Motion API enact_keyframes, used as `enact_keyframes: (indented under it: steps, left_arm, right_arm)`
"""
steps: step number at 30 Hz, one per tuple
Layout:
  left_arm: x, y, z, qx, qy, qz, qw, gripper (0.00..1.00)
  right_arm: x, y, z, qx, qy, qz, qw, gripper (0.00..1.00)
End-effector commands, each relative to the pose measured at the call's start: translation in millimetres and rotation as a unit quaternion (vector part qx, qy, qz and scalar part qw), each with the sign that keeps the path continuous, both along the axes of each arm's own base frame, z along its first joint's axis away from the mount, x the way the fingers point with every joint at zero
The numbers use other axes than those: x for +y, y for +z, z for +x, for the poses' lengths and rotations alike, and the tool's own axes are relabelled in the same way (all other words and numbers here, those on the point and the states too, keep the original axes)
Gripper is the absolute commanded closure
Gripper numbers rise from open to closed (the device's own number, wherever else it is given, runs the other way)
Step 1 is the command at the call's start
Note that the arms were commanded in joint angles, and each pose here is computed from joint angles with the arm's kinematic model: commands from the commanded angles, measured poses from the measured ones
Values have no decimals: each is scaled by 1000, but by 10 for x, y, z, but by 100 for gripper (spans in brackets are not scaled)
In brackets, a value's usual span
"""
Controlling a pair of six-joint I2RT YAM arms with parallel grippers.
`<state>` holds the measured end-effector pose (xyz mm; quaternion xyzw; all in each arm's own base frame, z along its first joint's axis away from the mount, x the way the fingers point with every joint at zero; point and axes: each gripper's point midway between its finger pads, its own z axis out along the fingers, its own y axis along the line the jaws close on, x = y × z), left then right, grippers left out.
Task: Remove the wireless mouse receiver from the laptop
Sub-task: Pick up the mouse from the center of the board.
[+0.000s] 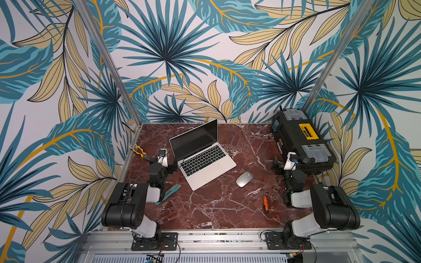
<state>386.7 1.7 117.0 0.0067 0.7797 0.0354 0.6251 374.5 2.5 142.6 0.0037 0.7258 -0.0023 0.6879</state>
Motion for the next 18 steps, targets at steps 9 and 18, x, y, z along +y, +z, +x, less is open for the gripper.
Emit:
enact_keyframes:
  steps: [9,18]
  left_arm:
    - [252,409,-123,64,122,-81,987,0]
    - [-152,809,-351,74,27,-230,970,0]
  right_arm:
    - [-54,296,185,32,-15,11,999,1]
    - [380,630,-3,77,50,126,988,10]
